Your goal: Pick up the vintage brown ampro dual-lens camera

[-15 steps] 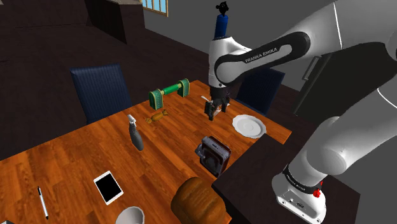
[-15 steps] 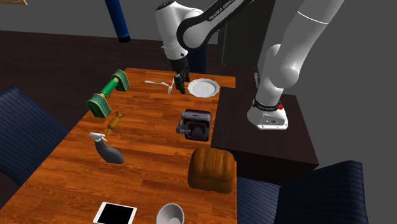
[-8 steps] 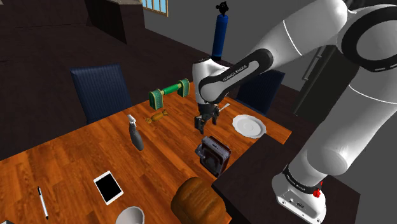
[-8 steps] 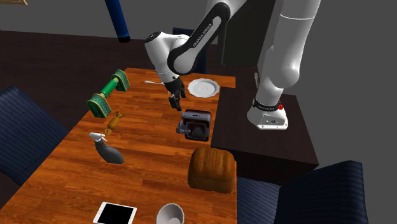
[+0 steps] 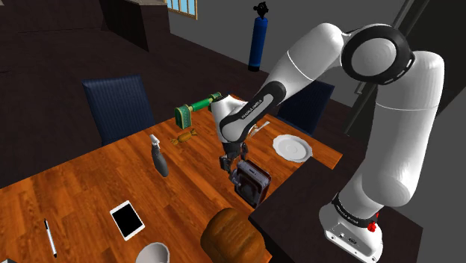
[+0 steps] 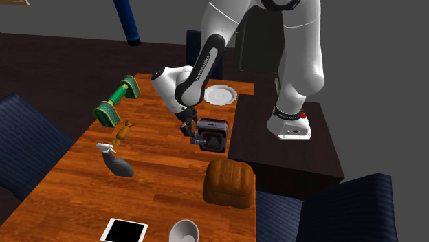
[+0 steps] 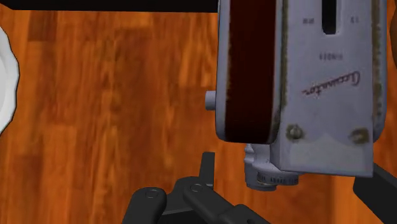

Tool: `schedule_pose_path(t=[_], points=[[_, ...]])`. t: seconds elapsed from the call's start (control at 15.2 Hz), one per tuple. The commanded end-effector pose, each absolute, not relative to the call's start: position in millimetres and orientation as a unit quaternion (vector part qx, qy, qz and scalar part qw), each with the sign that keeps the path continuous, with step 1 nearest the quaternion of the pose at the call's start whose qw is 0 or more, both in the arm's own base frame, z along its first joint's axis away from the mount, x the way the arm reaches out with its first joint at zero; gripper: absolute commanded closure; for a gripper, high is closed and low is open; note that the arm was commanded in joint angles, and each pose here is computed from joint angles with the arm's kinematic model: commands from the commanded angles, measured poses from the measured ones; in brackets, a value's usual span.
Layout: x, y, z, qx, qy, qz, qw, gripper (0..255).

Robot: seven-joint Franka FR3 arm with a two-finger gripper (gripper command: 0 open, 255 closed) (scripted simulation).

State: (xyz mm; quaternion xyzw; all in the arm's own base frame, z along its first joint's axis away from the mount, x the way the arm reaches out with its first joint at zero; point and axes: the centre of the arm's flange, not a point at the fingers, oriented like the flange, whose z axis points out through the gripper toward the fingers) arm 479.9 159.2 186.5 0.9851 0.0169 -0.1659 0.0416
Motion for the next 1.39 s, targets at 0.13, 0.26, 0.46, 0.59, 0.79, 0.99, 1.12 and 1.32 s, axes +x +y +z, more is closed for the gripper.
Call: schedule_pose_path(t=[0.13,0.26,0.46,0.59,0.79,0.99,1.12,1.32], points=[[481,162,162,0.985,0.017,-0.169,0.043,0],[481,162,151,0.985,0.017,-0.169,0.043,0],[481,162,143,0.985,0.017,-0.169,0.043,0],[481,162,143,0.985,0.017,-0.169,0.043,255],[481,162,143,0.985,0.017,-0.169,0.043,255],[481,162,143,0.985,0.017,-0.169,0.043,255],[481,162,143,0.985,0.017,-0.169,0.043,255],[481,162,159,0.985,0.017,-0.169,0.043,255]])
